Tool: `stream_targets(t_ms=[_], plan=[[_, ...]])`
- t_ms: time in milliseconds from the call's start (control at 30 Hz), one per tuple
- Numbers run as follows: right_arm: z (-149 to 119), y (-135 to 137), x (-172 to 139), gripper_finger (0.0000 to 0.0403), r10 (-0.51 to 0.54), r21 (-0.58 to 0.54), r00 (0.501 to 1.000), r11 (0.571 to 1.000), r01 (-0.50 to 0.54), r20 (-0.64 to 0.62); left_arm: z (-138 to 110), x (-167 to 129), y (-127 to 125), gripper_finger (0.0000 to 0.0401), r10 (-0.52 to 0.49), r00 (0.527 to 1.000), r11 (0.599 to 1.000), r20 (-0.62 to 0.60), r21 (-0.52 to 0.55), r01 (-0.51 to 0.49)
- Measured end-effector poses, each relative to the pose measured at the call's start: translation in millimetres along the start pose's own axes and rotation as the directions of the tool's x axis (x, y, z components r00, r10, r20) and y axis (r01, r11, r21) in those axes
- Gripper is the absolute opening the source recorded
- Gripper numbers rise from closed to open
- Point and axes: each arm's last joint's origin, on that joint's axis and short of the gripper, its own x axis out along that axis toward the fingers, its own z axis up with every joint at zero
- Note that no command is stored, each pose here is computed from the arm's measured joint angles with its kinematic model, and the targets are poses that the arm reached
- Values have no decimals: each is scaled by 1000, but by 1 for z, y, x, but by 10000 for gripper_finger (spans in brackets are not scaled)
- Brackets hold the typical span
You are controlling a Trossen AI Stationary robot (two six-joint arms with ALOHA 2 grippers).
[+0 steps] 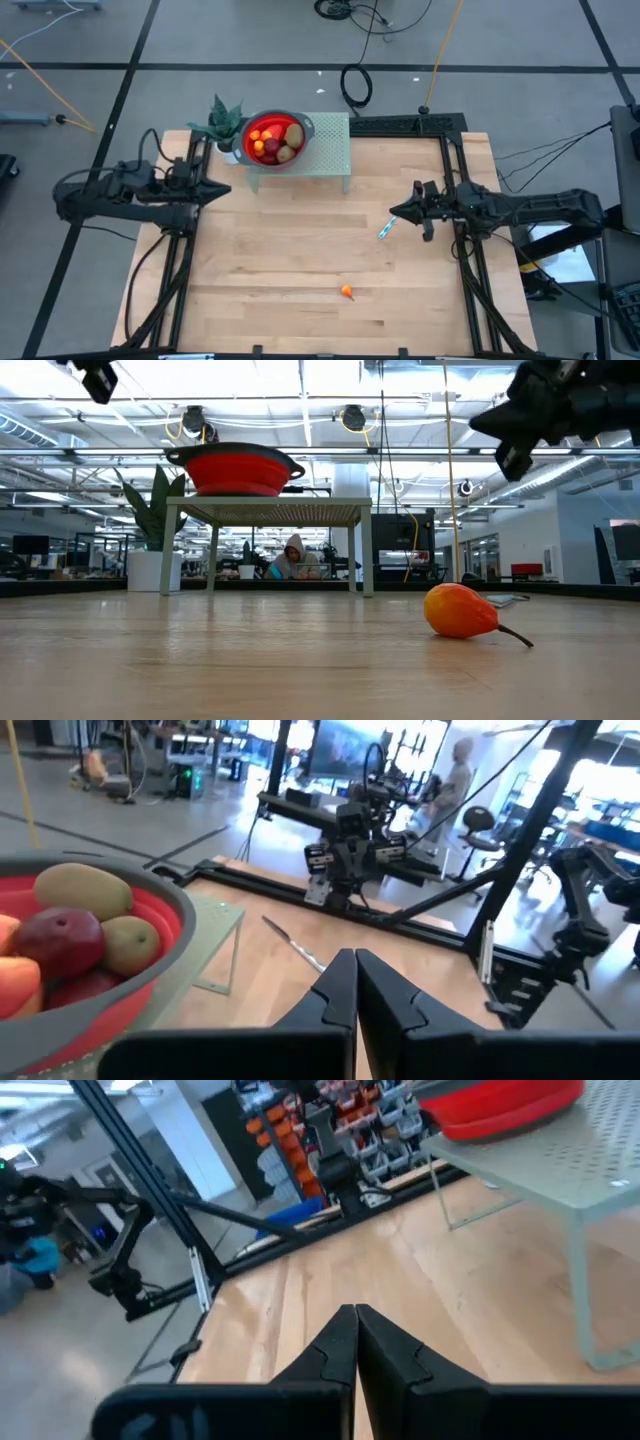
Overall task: Pick & Place Fruit
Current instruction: Put the pear into the red strainer bowl on the shelf
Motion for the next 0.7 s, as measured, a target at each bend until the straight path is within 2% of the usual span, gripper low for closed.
stream_targets(t_ms=[300, 500, 700], plan=[[28, 28, 31, 4, -3, -91, 999, 996, -1, -46, -27, -24, 9, 3, -50, 997, 999, 57, -2, 50], [45, 52, 50, 4, -1, -149, 999, 989, -5, -39, -38, -37, 13, 7, -65, 992, 997, 108, 43, 61], [52, 74, 70, 4, -18, -203, 999, 979, 9, -44, -46, -36, 14, 8, -78, 996, 995, 54, 67, 74]])
